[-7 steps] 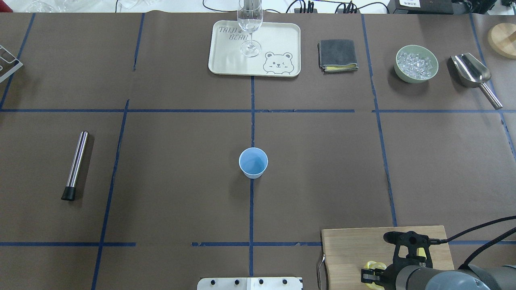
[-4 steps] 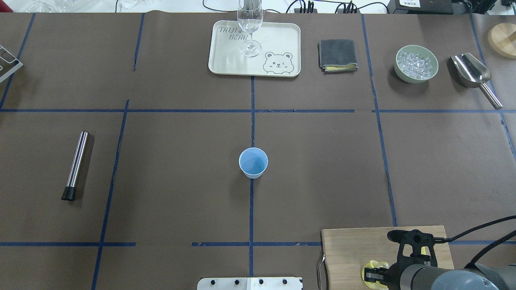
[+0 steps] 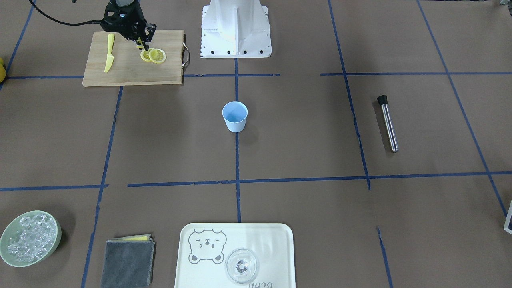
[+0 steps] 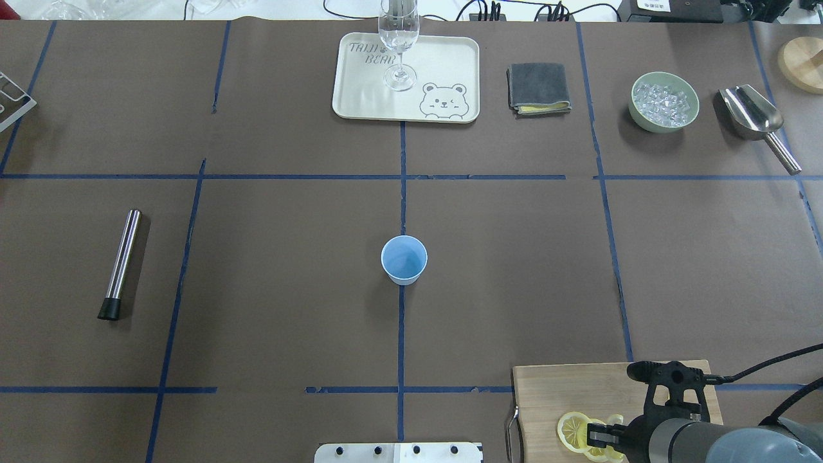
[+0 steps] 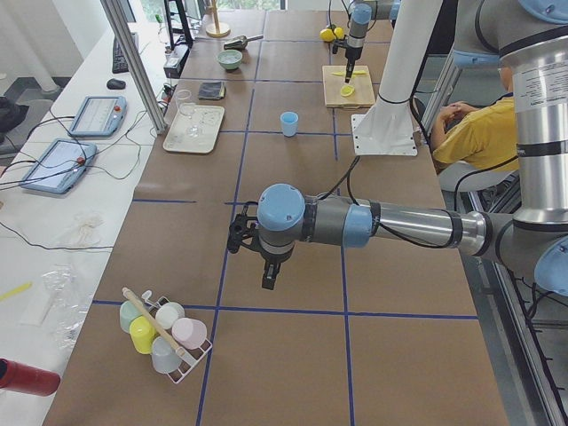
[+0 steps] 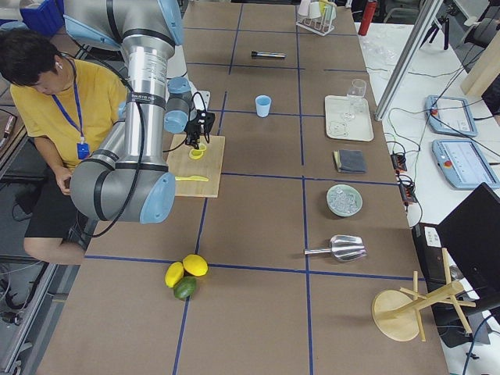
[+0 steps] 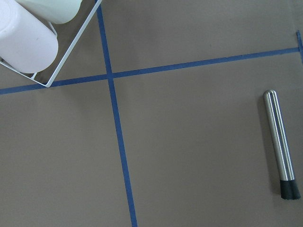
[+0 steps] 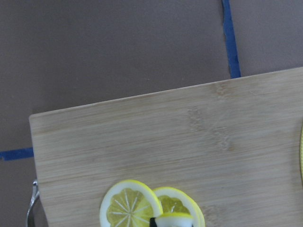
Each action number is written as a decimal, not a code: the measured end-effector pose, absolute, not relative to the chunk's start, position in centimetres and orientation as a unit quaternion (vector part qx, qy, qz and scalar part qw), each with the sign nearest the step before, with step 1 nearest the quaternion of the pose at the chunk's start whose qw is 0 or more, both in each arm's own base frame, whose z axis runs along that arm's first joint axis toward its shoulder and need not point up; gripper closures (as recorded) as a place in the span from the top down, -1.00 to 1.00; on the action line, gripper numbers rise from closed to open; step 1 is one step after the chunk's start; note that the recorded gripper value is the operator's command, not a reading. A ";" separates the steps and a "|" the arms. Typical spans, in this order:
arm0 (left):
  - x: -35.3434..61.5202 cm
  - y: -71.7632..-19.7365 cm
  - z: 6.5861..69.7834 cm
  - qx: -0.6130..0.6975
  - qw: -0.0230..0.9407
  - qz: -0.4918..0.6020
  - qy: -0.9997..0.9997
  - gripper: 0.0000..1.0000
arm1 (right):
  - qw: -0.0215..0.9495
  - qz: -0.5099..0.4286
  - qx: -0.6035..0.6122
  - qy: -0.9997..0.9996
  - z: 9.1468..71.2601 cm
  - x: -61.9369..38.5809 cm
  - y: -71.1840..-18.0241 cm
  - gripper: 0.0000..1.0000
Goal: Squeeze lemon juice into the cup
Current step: 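Carry the lemon slice with the right gripper over the blue cup, then lower the lemon slice into the blue cup and release it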
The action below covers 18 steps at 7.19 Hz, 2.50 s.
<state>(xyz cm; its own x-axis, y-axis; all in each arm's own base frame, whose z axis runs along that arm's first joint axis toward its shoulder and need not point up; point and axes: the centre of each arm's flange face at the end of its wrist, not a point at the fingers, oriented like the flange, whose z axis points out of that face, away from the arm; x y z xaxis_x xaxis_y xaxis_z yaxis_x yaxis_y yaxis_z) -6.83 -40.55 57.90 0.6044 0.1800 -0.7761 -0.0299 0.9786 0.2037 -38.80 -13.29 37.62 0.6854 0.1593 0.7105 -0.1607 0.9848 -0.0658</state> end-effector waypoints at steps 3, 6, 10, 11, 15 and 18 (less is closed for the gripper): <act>-6.9 -40.3 57.8 0.086 0.891 0.058 0.441 1.00 | 0.908 0.107 0.001 -0.404 35.9 -38.8 -15.1 -0.60; -6.9 -39.9 57.6 0.087 0.892 0.058 0.441 1.00 | 0.876 0.139 -0.026 -0.461 30.6 -40.2 -19.8 -0.50; -7.2 -39.8 57.5 0.089 0.892 0.056 0.441 1.00 | 0.863 0.196 -0.015 -0.465 19.3 -48.2 -30.2 -0.49; -7.2 -39.8 57.5 0.089 0.892 0.055 0.441 1.00 | 0.859 0.209 -0.007 -0.466 17.0 -49.7 -32.9 -0.43; -7.4 -39.7 57.0 0.095 0.891 0.055 0.440 1.00 | 0.854 0.227 -0.002 -0.468 14.7 -56.2 -38.1 -0.21; -7.5 -39.7 56.8 0.097 0.891 0.054 0.440 1.00 | 0.859 0.226 -0.005 -0.460 15.9 -56.9 -38.4 -0.08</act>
